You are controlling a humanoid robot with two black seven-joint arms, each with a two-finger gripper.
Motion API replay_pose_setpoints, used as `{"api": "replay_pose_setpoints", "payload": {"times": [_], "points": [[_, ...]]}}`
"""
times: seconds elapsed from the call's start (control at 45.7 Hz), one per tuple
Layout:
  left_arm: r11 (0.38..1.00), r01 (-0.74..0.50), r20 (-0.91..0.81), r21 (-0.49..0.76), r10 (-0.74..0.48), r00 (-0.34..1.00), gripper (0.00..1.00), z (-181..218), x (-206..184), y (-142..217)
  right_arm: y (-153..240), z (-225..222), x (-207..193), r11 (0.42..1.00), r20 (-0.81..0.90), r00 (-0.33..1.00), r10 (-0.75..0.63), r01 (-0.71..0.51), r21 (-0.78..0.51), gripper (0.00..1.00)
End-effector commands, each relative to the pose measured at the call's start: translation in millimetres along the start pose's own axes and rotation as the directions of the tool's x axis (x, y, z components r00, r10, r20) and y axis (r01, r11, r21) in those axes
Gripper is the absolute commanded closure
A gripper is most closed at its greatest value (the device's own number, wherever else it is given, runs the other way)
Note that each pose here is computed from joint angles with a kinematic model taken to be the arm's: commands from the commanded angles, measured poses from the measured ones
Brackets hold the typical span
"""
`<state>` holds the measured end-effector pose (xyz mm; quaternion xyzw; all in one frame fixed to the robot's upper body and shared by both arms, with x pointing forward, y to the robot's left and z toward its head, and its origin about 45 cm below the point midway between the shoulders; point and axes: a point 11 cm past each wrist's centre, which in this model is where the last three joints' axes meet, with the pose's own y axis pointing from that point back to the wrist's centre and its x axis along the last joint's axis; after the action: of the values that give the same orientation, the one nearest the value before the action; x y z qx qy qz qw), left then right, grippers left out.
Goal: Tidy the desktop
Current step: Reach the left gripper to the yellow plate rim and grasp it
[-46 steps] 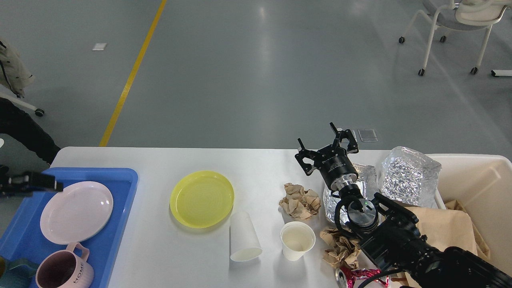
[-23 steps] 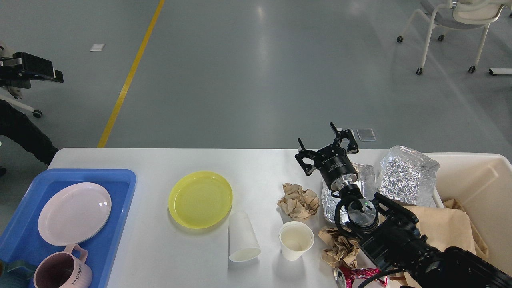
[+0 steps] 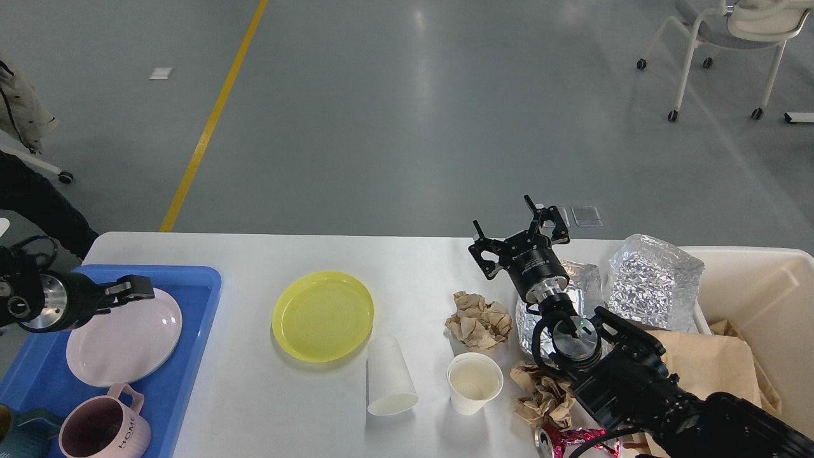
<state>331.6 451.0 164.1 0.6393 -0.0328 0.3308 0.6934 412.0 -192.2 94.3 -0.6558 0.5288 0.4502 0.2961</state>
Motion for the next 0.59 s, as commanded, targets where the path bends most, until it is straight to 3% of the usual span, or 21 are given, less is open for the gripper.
{"api": "replay_pose_setpoints", "payload": {"times": [0.0,0.241,0.569], "points": [[0.999,-0.004,-0.096,-0.036,0.000,0.995,0.25,21,-14,-13,0,0,0,1.000,0.000,1.000,0.000,0.000,0.000,0.00],[0.995,0.037,-0.132,-0.088,-0.048,0.990,0.25,59,-40,-32,0,0,0,1.000,0.000,1.000,0.000,0.000,0.000,0.00],[0.996,0.003,-0.110,-0.086,-0.012,0.994,0.26,98,-67,-54,0,0,0,1.000,0.001,1.000,0.000,0.000,0.001,0.00]]}}
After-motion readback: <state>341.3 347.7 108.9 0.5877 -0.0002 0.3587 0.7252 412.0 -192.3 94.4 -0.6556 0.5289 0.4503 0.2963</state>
